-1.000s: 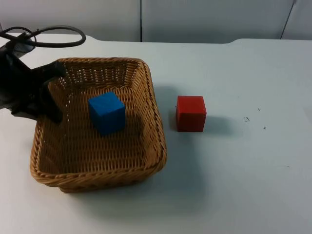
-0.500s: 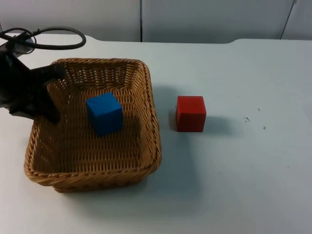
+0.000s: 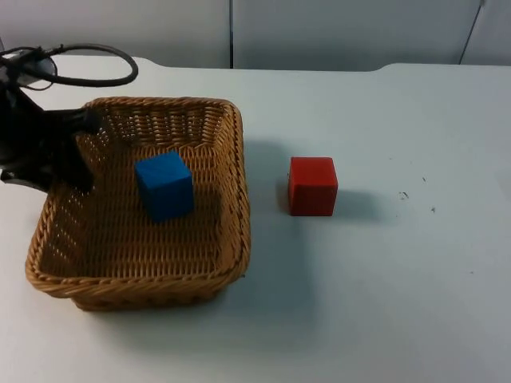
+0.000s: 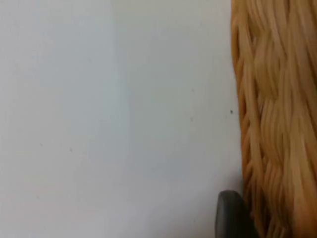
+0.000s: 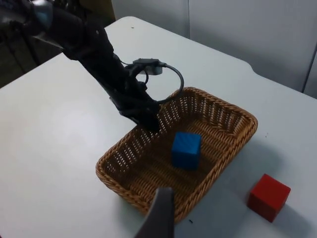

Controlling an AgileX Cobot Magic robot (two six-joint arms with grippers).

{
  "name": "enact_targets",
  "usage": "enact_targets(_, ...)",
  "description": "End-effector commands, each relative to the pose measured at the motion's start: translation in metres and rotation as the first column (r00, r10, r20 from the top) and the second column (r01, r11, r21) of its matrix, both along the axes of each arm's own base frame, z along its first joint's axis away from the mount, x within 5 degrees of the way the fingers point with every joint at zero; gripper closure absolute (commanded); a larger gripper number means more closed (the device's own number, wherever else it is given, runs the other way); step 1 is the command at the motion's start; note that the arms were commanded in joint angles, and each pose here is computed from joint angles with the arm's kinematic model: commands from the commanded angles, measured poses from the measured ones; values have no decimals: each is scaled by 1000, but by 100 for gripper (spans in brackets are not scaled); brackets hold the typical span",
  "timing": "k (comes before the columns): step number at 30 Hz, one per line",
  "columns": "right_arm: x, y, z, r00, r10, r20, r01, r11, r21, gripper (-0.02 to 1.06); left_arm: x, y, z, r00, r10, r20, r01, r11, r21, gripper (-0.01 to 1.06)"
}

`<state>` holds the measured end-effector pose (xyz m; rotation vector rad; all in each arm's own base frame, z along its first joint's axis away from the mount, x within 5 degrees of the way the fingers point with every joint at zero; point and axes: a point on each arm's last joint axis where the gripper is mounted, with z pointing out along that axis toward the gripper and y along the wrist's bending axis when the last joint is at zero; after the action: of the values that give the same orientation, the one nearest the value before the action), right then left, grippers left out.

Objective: Pick up the basket with the left hand and place the blue cube into the basket with the right hand.

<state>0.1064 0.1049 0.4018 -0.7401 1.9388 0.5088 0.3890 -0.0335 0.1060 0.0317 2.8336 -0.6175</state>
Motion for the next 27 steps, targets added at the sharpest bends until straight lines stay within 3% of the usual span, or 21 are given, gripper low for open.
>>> enact_targets(1, -1, -1, -1, 1000, 0, 0, 0, 1000, -7, 25, 5, -1, 7, 999, -20, 40, 20, 1000, 15, 53)
enact_targets(3, -1, -1, -1, 1000, 0, 0, 0, 1000, -7, 25, 8, -2, 17, 998, -33, 58, 33, 999, 9, 39)
enact_targets(13, -1, -1, -1, 1000, 0, 0, 0, 1000, -7, 25, 13, -3, 63, 985, -126, 117, 123, 992, 29, 36)
enact_targets(19, 0, -1, -1, 1000, -2, 6, 2, 1000, -13, 25, 6, 11, 119, 974, -64, 217, 27, 985, 173, 36)
enact_targets(27, 3, -4, 0, 997, -16, 74, 20, 998, -59, 25, -34, 9, 204, 931, -20, 364, -36, 989, 145, 36)
